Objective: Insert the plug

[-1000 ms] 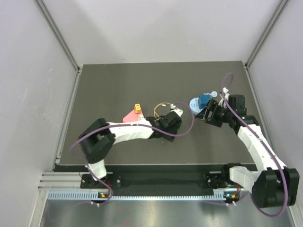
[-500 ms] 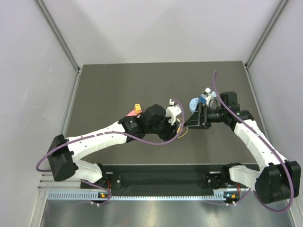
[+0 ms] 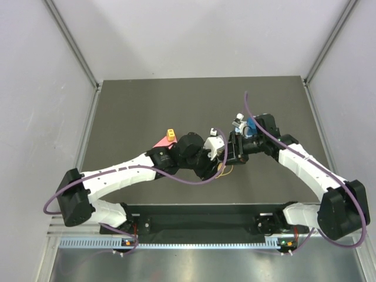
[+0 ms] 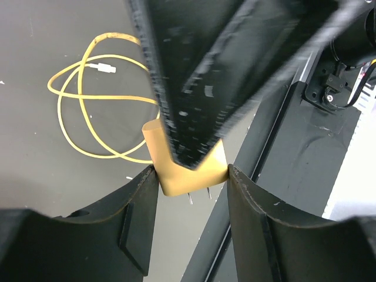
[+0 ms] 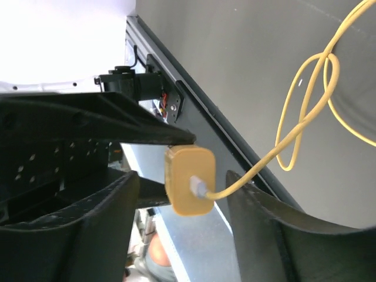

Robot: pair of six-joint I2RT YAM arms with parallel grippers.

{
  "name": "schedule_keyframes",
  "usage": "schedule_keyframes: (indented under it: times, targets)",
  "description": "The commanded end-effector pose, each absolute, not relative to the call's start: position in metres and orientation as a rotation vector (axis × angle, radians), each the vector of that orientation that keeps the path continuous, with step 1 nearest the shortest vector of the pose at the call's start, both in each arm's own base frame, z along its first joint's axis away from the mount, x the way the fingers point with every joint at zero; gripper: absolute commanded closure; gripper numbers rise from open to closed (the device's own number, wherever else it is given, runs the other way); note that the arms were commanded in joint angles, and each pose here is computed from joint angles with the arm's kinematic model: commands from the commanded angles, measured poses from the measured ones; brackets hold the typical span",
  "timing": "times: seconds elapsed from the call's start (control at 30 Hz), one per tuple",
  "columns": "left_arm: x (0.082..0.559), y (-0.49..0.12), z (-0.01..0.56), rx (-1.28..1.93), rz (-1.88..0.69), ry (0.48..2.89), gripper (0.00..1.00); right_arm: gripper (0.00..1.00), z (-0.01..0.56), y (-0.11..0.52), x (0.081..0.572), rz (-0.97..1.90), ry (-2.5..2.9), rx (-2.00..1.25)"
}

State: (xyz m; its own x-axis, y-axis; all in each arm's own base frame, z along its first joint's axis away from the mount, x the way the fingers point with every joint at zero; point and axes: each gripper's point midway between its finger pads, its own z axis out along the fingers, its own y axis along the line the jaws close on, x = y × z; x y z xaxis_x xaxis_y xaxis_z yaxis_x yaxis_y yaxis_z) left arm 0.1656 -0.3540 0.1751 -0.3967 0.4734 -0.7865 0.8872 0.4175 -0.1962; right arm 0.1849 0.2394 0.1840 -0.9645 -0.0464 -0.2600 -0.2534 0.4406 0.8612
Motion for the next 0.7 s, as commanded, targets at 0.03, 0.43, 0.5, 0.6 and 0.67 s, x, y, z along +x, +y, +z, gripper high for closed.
schedule_keyframes:
  times: [0.03,0.43,0.5,0.6,0.67]
  targets:
    - [0.169,-0.360,0.205,1.116,-0.859,1.891,1.00,0.48,0.193,0.250,0.194,1.560,2.450,-0.281]
    - [0.178,-0.355,0.215,1.020,-0.834,1.872,0.98,0.99,0.200,0.262,0.181,1.657,2.402,-0.344]
    - [0.182,-0.352,0.220,0.951,-0.826,1.891,0.54,1.00,0.206,0.260,0.187,1.623,2.367,-0.327]
    - [0.183,-0.348,0.225,0.923,-0.829,1.879,0.05,1.00,0.218,0.251,0.207,1.522,2.298,-0.275]
    - [0.185,-0.346,0.233,0.888,-0.833,1.854,0.01,1.00,0.226,0.239,0.227,1.433,2.253,-0.211]
